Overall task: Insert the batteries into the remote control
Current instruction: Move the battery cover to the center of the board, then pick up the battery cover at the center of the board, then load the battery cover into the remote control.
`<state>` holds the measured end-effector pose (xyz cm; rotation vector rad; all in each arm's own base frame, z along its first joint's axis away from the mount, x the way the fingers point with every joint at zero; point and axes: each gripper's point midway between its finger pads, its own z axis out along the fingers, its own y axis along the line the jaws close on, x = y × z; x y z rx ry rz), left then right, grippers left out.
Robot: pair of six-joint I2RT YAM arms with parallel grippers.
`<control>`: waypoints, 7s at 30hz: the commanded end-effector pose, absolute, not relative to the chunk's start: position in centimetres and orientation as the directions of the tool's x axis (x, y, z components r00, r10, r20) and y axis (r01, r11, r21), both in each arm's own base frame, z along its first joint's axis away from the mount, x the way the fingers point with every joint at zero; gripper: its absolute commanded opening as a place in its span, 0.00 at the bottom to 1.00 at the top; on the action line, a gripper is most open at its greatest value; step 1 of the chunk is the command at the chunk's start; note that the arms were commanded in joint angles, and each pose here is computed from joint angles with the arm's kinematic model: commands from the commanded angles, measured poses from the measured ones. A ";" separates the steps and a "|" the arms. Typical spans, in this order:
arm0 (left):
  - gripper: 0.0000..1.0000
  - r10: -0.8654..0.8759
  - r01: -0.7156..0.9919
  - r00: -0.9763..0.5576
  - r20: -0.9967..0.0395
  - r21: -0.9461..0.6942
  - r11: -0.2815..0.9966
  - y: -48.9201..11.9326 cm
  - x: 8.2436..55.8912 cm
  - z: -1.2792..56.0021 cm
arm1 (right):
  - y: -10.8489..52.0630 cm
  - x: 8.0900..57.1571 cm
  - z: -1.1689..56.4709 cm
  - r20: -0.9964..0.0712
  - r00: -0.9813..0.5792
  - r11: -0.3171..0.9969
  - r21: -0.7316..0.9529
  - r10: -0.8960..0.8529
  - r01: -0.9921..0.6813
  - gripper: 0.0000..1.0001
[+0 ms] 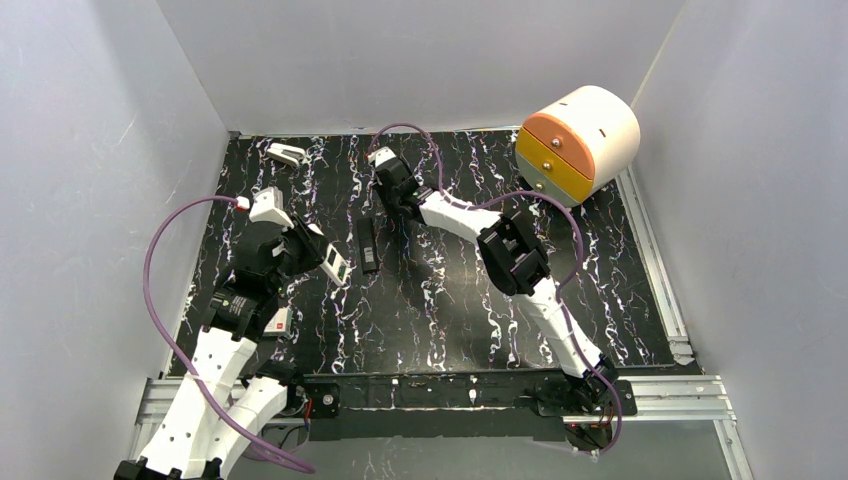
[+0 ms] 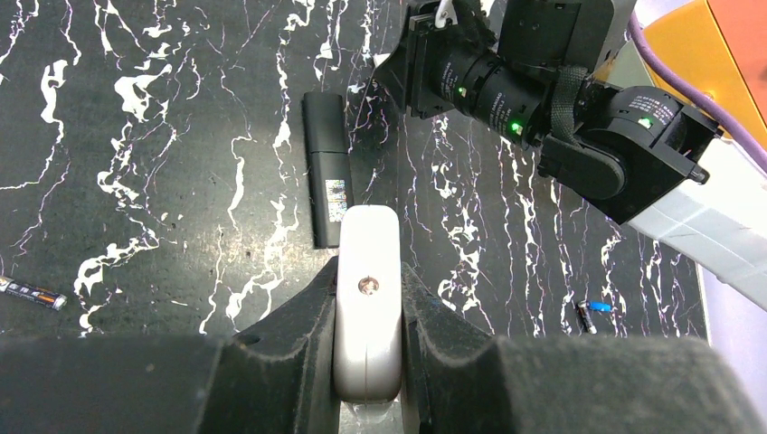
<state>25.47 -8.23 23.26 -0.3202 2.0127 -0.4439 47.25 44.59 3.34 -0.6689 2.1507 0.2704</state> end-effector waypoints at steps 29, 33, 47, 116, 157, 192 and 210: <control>0.00 -0.463 0.032 -0.408 -0.787 -0.519 0.854 -9.9 27.1 24.5 | 33.2 27.3 3.4 -0.412 -0.865 0.933 0.084 -0.286 -0.349 0.01; 0.00 -0.459 0.027 -0.408 -0.789 -0.513 0.858 -9.7 27.0 24.5 | 32.3 24.5 3.1 -0.360 -0.887 0.937 0.083 -0.289 -0.339 0.01; 0.00 -0.457 0.016 -0.396 -0.797 -0.504 0.864 -9.2 26.6 24.6 | 31.6 24.2 2.9 -0.288 -0.868 0.906 -0.003 -0.405 -0.423 0.17; 0.00 -0.817 0.208 -0.565 -0.119 -0.978 -0.002 -18.0 35.9 34.8 | 35.7 28.0 43.2 -0.151 -0.862 -0.277 0.908 0.484 -0.315 0.01; 0.00 -0.807 0.212 -0.586 -0.071 -0.975 -0.068 -18.2 35.5 35.0 | 36.7 28.4 39.2 -0.089 -0.846 -0.203 0.953 0.526 -0.227 0.01; 0.00 -0.802 0.202 -0.596 -0.042 -0.974 -0.100 -18.2 35.5 35.6 | 37.0 28.8 37.4 -0.073 -0.848 -0.209 0.955 0.525 -0.212 0.01; 0.00 -0.802 0.201 -0.597 -0.024 -0.972 -0.120 -18.1 35.4 36.1 | 37.1 28.7 36.0 -0.111 -0.838 -0.139 0.966 0.535 -0.217 0.05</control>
